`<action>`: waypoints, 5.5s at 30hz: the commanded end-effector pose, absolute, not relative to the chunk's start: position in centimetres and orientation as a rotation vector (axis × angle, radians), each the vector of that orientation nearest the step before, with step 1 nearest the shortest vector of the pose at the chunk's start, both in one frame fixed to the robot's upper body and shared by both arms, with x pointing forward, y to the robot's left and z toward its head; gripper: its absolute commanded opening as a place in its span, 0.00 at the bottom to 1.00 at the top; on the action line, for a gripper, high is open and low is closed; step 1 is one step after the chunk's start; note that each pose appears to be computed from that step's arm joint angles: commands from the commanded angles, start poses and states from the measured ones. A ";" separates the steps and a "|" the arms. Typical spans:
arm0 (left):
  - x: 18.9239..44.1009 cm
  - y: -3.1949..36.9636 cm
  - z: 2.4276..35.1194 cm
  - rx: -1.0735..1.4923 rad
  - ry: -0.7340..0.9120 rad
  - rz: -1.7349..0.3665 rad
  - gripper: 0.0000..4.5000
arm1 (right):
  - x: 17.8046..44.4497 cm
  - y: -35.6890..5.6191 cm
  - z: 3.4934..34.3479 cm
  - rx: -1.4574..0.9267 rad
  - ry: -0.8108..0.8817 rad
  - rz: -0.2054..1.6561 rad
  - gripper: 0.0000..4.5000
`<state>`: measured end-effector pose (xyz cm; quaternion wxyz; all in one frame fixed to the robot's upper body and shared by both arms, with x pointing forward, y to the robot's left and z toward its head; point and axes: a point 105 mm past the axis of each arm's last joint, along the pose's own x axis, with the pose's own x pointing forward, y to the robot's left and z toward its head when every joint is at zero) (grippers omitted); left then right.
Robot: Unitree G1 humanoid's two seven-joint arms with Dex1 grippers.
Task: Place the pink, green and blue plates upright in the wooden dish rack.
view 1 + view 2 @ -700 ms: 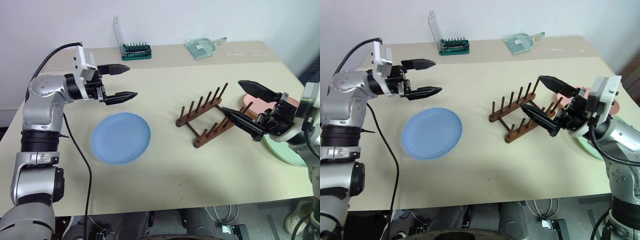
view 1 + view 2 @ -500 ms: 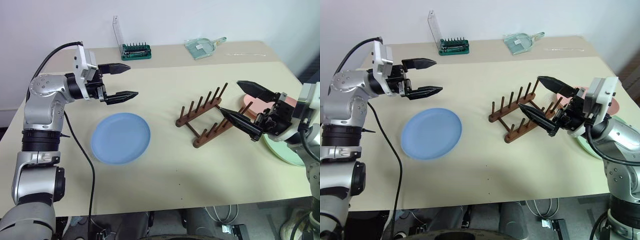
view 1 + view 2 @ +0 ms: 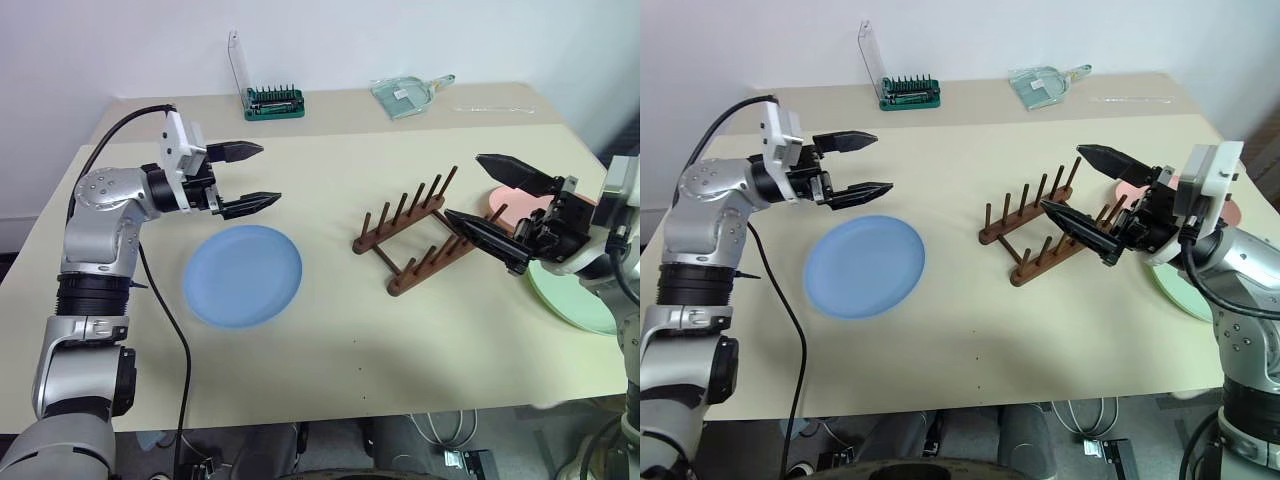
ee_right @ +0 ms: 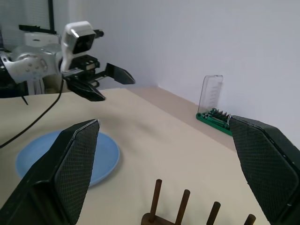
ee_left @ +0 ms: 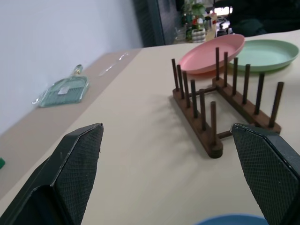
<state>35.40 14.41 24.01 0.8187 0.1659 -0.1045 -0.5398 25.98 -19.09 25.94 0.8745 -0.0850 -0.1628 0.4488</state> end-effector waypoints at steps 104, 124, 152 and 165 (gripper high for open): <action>34.7 -4.9 10.7 0.697 0.134 -1.399 0.17 | 21.3 -25.1 22.1 -0.309 -0.114 0.702 1.00; 34.3 -1.1 16.1 0.615 0.181 -1.484 0.99 | 21.4 -25.0 21.9 -0.289 -0.103 0.729 1.00; 28.7 -7.6 12.9 0.594 0.333 -1.686 0.00 | 25.7 -27.4 10.2 -0.547 0.369 0.686 0.01; 33.3 -8.1 9.9 0.867 0.221 -1.378 0.00 | 29.9 -27.8 10.1 -0.698 0.304 0.614 0.01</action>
